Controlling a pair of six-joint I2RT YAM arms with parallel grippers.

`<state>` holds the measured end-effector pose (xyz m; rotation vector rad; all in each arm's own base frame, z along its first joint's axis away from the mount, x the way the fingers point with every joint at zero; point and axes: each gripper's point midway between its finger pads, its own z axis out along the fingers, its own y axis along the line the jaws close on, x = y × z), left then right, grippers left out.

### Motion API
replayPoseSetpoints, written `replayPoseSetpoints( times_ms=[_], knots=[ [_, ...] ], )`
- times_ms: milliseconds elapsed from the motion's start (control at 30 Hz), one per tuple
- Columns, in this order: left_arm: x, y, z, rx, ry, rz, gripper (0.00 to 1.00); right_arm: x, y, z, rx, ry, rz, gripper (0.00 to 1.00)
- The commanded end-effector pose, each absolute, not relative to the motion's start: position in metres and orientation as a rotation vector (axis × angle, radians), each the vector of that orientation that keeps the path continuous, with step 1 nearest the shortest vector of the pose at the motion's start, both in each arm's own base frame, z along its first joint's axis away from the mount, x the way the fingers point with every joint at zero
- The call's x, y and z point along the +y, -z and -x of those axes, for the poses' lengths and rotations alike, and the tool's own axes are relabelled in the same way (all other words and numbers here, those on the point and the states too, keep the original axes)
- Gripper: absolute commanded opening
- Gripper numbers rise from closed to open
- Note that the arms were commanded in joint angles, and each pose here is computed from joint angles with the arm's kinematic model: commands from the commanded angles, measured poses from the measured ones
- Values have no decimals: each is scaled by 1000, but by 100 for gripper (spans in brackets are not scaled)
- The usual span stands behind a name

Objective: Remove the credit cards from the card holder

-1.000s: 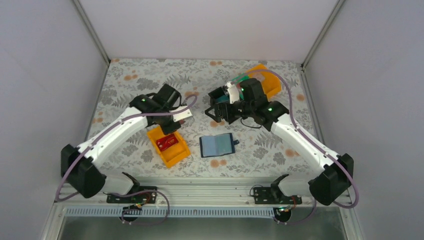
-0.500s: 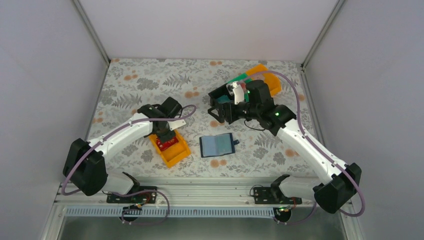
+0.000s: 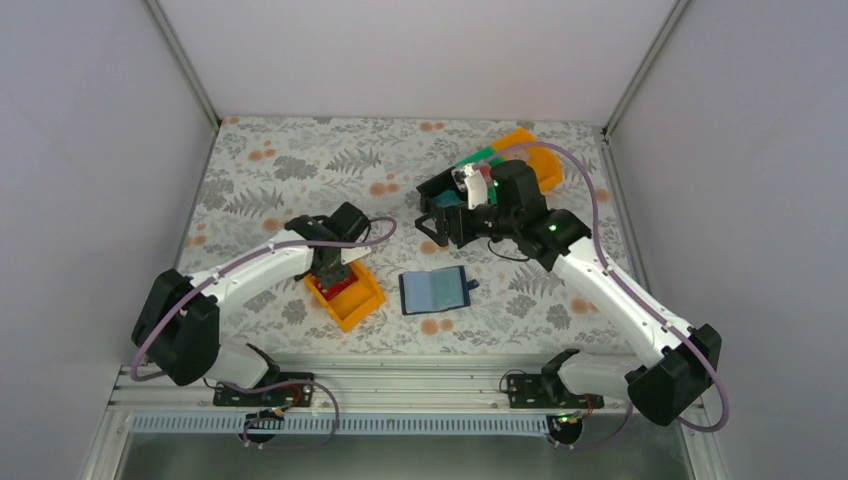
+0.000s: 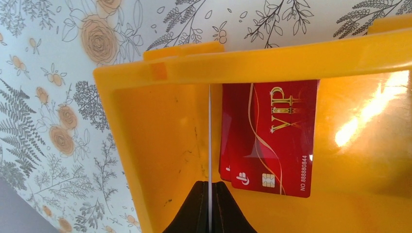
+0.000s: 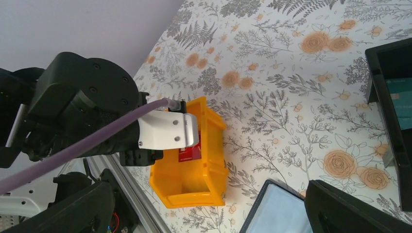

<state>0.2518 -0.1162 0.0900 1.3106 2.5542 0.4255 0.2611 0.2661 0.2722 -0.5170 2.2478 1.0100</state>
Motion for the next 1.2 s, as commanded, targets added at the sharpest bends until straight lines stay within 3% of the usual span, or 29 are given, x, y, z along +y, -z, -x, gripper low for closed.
replayPoseSetpoints(
  times_ms=[0,833,1167],
  knots=[
    [-122,-92,-259,2553,-451,-1282,3,265,-268,-262,2254,-1012,511,99],
    [-129,-72,-261,2582,-467,-1333,3,260,-268,-260,2244,-982,519,99],
    [-146,-68,-246,2611,-314,-1388,21,258,-267,-260,2245,-969,513,99]
  ],
)
